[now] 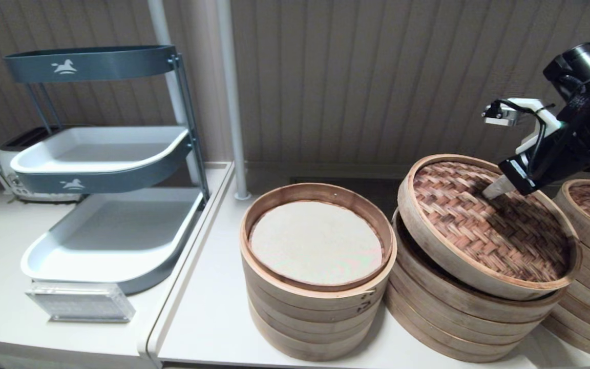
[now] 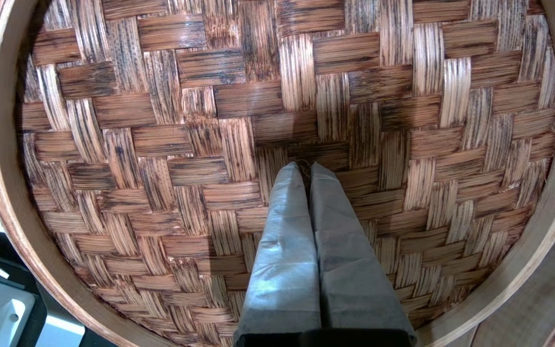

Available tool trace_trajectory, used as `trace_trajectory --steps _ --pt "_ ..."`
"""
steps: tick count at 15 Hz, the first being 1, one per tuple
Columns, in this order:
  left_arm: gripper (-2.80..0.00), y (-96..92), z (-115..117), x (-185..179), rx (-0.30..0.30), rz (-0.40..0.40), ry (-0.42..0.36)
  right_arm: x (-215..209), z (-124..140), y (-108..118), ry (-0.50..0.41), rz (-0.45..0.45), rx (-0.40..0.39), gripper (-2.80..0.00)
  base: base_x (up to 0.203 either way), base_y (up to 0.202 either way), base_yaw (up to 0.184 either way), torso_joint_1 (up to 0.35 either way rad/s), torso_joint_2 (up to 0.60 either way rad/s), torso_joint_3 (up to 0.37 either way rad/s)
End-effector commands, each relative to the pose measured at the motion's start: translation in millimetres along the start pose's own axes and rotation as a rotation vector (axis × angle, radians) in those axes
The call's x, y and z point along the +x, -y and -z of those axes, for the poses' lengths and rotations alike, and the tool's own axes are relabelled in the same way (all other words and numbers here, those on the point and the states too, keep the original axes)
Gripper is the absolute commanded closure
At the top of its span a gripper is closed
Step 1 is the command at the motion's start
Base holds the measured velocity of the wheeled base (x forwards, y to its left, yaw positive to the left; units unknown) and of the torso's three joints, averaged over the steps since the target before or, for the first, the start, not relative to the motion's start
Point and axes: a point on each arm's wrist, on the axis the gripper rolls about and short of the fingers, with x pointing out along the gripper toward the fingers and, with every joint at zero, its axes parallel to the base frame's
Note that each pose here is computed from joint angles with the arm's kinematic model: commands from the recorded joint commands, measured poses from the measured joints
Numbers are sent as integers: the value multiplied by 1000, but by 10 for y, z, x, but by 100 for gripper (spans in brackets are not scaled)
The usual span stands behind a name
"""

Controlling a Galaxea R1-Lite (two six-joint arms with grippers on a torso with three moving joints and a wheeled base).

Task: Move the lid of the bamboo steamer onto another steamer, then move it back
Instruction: Put the steamer

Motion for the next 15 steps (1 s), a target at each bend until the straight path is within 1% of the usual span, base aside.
trace_trajectory --steps 1,7,15 --pt "0 1 76 17 -1 1 -25 -49 11 -17 4 0 -5 0 0 0 0 0 0 0" --pt "0 1 77 17 2 -1 -26 -109 50 -46 -14 -7 -6 0 0 0 0 0 0 0" --pt "0 1 77 17 4 -1 -26 18 47 13 -42 -12 7 0 0 0 0 0 0 0"
